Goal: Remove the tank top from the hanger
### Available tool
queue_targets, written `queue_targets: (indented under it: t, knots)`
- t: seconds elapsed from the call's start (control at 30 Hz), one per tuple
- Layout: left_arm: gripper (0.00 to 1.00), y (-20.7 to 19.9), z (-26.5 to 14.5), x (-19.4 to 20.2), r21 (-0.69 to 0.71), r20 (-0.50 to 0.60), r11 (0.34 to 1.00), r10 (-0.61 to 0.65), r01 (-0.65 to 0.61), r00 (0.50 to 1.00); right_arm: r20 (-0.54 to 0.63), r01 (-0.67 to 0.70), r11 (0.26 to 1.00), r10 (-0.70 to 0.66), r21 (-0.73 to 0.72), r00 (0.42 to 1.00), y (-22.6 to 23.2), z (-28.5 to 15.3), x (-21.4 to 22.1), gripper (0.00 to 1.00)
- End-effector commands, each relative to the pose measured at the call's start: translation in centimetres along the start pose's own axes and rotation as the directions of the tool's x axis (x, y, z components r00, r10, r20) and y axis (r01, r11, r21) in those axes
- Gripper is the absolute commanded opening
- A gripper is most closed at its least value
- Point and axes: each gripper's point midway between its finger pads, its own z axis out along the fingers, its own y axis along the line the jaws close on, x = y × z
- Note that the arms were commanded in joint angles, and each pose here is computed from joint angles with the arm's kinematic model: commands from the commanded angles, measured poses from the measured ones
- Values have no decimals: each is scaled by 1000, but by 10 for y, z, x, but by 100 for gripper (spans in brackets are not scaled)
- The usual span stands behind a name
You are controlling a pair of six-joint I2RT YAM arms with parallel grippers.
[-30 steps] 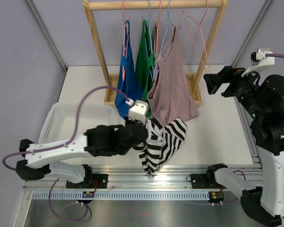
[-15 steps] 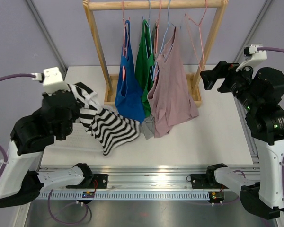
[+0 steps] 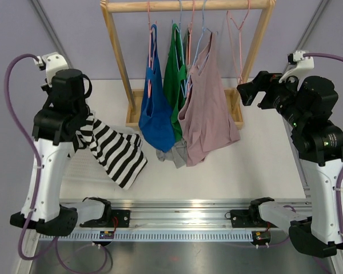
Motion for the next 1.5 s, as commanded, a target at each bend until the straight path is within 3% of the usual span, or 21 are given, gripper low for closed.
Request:
queue_targets:
  t: [0.0,0.1,0.17,0.27,0.4,0.57,0.73,0.87,0.97,1.1,1.33,1.47]
  knots:
    - [0,-21,29,44,82,-143,996,-25,37,989,47,-8,996,13,-90,999,19,-2,-17,100]
    - [0,-13,63,92,-8,-293,999,-46,45,955,24,-31,988,35,-155,999,30,4,-15,100]
    - [0,3,82,114,-84,-367,991,-129,105,921,15,-51,981,55,-189,998,36,9,-13,99]
    - [0,23,100,128,-149,-396,973,-224,178,891,1,-64,968,66,-242,998,45,16,-10,99]
    - [0,32,94,81,-142,-311,962,-266,233,912,-4,-67,969,68,-239,998,43,22,-9,100]
    - [0,78,68,-11,-254,-102,922,-326,293,940,4,-70,966,73,-248,997,44,25,-8,100]
    - [0,77,72,-31,-229,-80,921,-341,316,937,-12,-76,963,75,-257,997,45,29,-6,99]
    - [0,63,77,-19,-170,-120,936,-331,309,936,-14,-75,963,74,-259,997,45,31,-3,99]
    - [0,35,90,19,-67,-210,953,-304,296,929,-19,-85,960,83,-268,996,45,35,0,100]
    - [0,6,63,47,124,-251,927,-317,355,915,-29,-105,950,101,-294,994,50,42,2,100]
    - [0,-60,50,148,313,-486,896,-134,315,864,-41,-148,917,143,-369,989,64,51,-4,99]
    - [0,-84,58,219,338,-645,898,3,281,764,-63,-174,900,163,-400,985,69,53,0,100]
